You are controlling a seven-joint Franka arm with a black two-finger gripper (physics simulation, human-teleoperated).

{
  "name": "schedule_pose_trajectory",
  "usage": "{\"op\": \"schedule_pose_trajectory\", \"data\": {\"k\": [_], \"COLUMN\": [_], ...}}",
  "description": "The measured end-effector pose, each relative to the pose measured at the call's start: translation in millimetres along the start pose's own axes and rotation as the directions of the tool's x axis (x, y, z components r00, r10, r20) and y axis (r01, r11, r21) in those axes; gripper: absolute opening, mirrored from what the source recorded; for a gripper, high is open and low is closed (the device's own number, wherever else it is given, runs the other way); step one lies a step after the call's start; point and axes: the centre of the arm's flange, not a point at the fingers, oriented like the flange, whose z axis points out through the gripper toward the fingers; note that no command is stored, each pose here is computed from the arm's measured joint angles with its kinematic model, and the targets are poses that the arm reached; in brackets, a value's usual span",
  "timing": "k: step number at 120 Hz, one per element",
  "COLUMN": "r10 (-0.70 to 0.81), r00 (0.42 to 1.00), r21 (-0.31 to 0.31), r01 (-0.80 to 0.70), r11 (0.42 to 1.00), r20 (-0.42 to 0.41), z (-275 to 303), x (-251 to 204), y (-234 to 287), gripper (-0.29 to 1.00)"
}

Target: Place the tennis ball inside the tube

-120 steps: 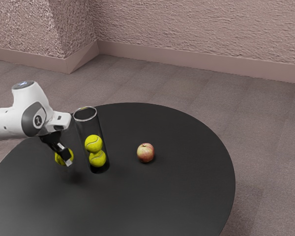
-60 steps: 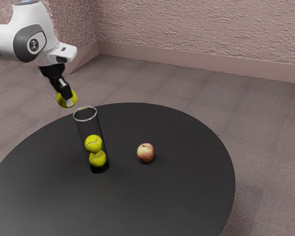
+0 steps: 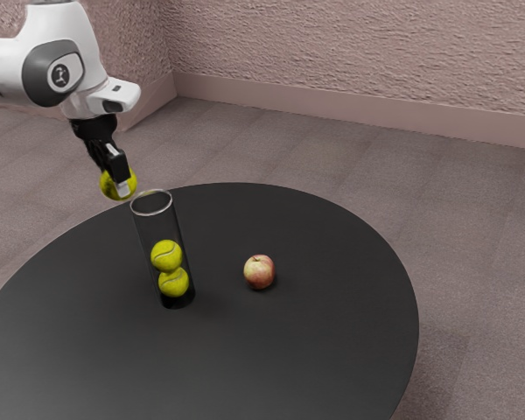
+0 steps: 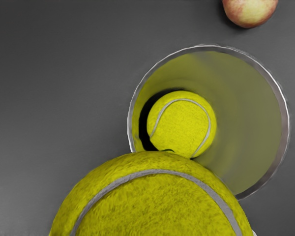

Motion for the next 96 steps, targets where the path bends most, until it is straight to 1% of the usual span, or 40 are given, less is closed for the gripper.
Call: {"op": "schedule_pose_trajectory", "data": {"k": [25, 49, 77, 96], "r10": [0.017, 0.027, 0.053, 0.049], "r00": [1.000, 1.000, 0.999, 0.999], "r21": [-0.002, 0.011, 0.006, 0.000], "r01": [-0.017, -0.027, -0.053, -0.049], "r11": [1.000, 1.000, 0.999, 0.999], "r20": [0.004, -0.007, 0.004, 0.005], "z": [2, -3, 4, 5], "x": [9, 22, 34, 34], "y": [14, 22, 40, 42], "gripper": [0.34, 0.34, 0.34, 0.50]}}
